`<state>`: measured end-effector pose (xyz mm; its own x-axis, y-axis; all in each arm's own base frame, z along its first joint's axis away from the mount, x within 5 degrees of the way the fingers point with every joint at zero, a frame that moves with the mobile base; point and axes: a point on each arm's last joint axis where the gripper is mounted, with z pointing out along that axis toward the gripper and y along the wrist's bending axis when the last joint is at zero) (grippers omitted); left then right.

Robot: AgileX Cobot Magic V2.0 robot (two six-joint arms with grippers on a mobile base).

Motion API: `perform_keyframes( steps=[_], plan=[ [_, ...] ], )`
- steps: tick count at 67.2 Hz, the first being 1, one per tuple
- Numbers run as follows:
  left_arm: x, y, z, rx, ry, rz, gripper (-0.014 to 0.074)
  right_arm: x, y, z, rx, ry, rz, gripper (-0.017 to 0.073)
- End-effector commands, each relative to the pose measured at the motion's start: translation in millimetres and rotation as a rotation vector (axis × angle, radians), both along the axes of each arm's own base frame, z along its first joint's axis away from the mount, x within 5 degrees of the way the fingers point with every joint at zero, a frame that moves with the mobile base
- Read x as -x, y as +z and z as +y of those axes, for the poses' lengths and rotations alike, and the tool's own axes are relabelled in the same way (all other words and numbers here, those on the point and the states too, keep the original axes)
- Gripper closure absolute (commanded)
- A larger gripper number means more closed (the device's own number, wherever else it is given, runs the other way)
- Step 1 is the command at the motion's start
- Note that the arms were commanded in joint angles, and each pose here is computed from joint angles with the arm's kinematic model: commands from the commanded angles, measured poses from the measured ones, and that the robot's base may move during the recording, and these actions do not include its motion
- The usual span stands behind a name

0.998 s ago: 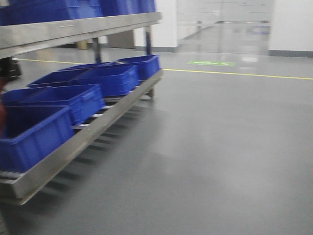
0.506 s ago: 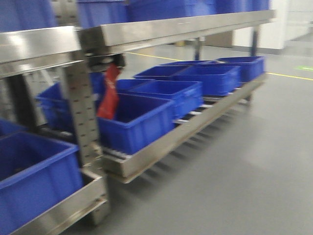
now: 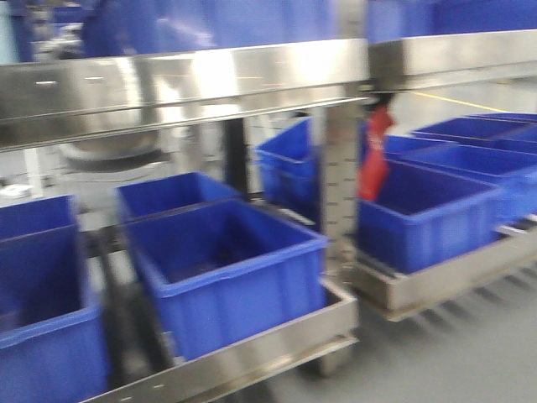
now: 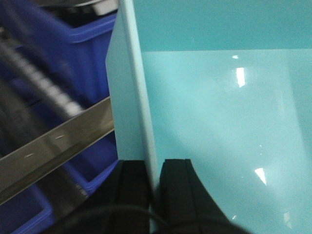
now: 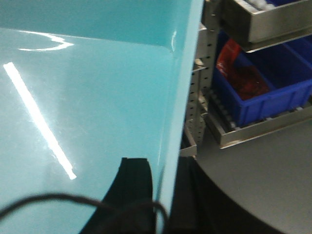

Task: Move two blue bins to right shelf middle
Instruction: 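Turn the base toward the other shelf of blue bins, then drive up to the shelf, raising the teal bin above its top rail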

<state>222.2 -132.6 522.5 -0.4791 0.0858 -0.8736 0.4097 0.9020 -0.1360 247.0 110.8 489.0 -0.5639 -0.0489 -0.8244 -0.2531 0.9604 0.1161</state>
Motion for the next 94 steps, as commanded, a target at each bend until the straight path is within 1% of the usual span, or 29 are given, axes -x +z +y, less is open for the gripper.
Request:
perform_keyframes(
  steps=[1,94],
  plan=[
    [6.2,10.0,-5.2,0.079,-0.054,-0.041,0.0704,0.4,7.6,3.0,-0.032,0.027,-0.059,0.0712],
    [6.2,10.0,-5.2,0.079,-0.054,-0.041,0.0704,0.4,7.6,3.0,-0.032,0.027,-0.059,0.0712]
  ],
)
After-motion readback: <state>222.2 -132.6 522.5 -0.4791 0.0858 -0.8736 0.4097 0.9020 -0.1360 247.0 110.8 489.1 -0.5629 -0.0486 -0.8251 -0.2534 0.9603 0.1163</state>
